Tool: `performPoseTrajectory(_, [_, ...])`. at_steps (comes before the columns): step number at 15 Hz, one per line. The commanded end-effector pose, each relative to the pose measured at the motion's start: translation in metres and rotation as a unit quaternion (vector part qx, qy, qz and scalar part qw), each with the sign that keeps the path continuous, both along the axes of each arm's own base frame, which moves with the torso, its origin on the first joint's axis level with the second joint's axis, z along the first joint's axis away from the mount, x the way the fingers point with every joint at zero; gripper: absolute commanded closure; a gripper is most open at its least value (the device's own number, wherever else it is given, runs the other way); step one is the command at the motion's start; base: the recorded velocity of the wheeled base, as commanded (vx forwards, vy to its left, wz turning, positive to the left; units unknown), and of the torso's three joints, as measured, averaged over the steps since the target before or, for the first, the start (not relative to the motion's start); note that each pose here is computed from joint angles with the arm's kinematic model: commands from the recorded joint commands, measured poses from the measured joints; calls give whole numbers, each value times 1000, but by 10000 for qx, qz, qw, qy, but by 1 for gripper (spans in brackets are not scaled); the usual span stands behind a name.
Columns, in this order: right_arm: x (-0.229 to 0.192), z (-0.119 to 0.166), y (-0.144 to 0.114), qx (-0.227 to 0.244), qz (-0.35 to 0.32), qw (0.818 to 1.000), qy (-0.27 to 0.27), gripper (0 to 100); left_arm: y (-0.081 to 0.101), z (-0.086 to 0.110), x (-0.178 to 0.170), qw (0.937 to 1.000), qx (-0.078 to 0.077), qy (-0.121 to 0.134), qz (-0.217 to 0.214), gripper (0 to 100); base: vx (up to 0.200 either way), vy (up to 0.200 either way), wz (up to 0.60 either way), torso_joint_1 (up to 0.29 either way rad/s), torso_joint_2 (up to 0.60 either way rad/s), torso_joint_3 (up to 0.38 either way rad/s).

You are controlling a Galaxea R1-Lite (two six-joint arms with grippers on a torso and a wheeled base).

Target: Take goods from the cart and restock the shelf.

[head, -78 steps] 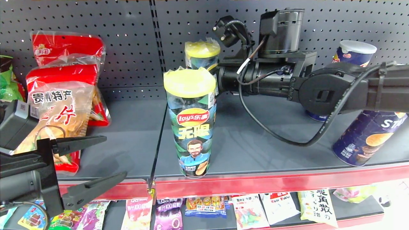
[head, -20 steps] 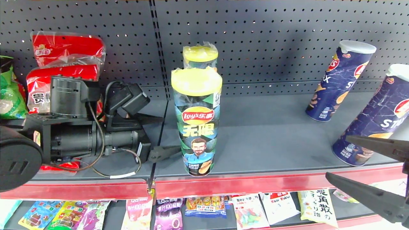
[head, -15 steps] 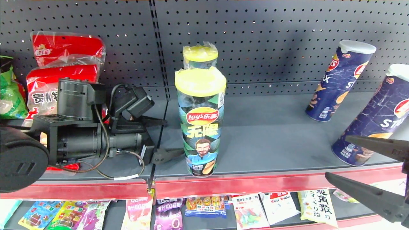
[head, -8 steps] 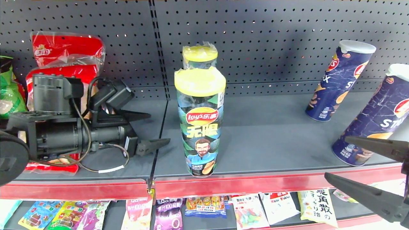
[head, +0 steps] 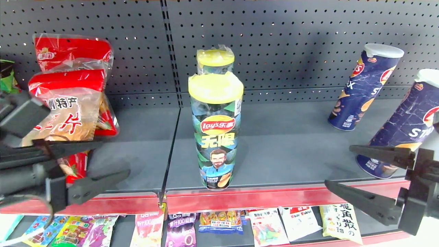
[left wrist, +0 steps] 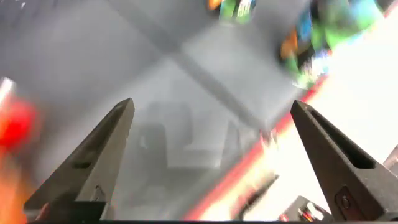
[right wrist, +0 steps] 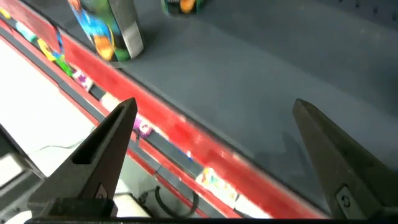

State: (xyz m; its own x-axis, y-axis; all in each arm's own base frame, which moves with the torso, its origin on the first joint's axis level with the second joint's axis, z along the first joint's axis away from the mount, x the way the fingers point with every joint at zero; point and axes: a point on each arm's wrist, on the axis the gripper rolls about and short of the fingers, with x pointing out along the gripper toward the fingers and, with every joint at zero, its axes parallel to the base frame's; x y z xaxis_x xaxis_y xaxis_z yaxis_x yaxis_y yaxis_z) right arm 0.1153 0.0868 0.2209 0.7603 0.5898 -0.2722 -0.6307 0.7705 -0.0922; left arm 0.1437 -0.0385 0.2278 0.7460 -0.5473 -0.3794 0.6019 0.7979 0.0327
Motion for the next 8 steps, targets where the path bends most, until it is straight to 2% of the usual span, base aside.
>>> performPoseTrajectory(1, [-24,-14,-18,-19,-111,9999,-118,0,24,-13,-88,9948,-53,-142,1004,0,0,0,0,0,0,0])
performPoseTrajectory(2, [-54,-28,-44,94,-520,9976,-441,0,31,-32,-124,9919,-105,-218,1246,0,0,0,0,0,0,0])
performPoseTrajectory(3, [-73,-35,-62,173,-1058,9919,-676,0,35,-48,-146,9894,-75,-244,1427,0,0,0,0,0,0,0])
performPoseTrajectory(4, [-73,-35,-62,173,-1058,9919,-676,0,35,-48,-146,9894,-75,-244,1427,0,0,0,0,0,0,0])
performPoseTrajectory(6, [-128,-64,-99,78,-2512,9651,-732,0,45,-89,-193,9724,-143,-179,2320,0,0,0,0,0,0,0])
performPoseTrajectory(7, [-138,-72,-102,29,-2748,9591,-683,0,46,-96,-199,9703,-141,-180,2407,0,0,0,0,0,0,0])
performPoseTrajectory(8, [-152,-83,-103,-61,-3234,9447,-539,0,47,-106,-206,9662,-120,-148,2572,0,0,0,0,0,0,0])
